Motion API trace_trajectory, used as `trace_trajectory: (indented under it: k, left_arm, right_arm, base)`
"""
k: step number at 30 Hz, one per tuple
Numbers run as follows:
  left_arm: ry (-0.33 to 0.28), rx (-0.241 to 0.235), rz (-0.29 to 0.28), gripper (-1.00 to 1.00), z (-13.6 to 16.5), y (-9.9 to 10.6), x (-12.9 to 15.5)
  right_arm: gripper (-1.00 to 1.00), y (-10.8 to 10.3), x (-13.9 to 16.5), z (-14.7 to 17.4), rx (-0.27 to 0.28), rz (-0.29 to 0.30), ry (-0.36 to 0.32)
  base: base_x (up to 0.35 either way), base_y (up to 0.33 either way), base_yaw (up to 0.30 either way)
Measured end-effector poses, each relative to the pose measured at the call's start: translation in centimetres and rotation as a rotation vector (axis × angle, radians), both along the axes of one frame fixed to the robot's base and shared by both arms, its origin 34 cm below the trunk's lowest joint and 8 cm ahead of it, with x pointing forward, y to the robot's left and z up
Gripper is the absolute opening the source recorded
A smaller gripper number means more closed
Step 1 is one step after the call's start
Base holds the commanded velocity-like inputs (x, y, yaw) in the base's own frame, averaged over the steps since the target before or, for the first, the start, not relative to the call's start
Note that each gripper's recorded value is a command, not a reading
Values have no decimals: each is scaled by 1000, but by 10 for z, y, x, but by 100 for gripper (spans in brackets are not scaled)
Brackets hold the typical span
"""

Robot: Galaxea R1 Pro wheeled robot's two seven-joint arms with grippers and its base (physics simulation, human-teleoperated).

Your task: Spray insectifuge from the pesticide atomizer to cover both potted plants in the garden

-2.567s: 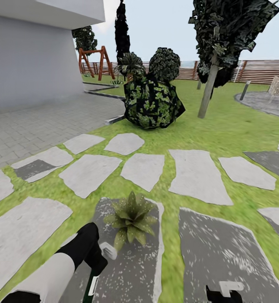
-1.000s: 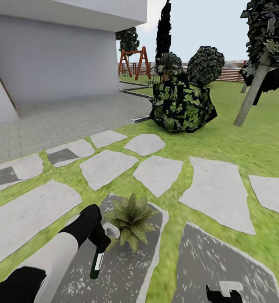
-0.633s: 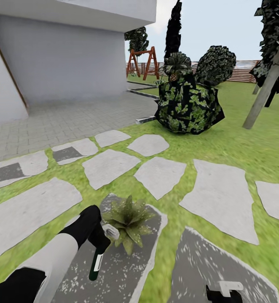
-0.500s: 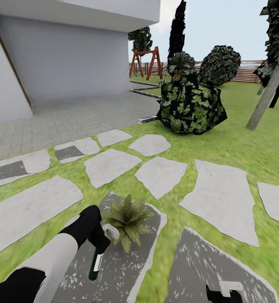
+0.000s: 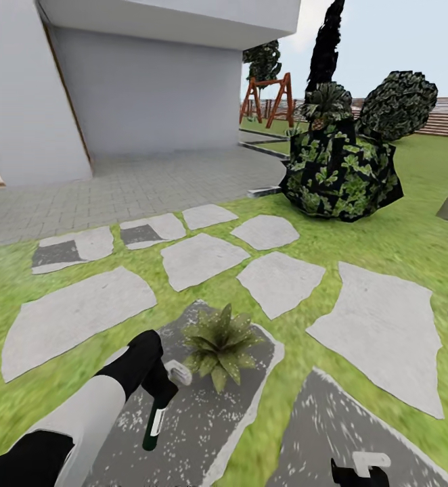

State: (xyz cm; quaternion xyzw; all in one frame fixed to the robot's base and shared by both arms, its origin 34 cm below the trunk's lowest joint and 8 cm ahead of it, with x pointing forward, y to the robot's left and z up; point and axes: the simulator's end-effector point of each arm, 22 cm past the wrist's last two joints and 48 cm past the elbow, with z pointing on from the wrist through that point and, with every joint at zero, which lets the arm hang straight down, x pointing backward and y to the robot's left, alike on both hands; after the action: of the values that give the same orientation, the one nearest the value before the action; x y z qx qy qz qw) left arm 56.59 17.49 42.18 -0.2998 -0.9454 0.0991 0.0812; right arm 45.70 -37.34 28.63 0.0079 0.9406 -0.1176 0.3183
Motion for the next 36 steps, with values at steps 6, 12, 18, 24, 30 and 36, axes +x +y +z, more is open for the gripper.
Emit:
trace_trajectory:
  k: [6,12,18,24,30,36]
  left_arm:
    - [-2,0,-1,-100,0,0,1]
    - [-2,1,-2,-100,0,0,1]
    - [-2,1,-2,-100,0,0,1]
    - [-2,1,-3,-100,0,0,1]
    - [-2,2,-2,-100,0,1,0]
    - [31,23,2,-100,-16,14,-21]
  right_arm:
    - [100,0,0,0,0,1,-1]
    - [100,0,0,0,0,1,0]
    - [100,0,0,0,0,1,0]
    - [100,0,0,0,0,0,0]
    - [100,0,0,0,1,1,0]
    - [100,0,0,0,1,1,0]
  base:
    - [36,-240,25]
    - [-61,-256,0]
    - [-218,-209,175]
    - [-65,-249,208]
    - [47,-149,14]
    - [1,-3,0]
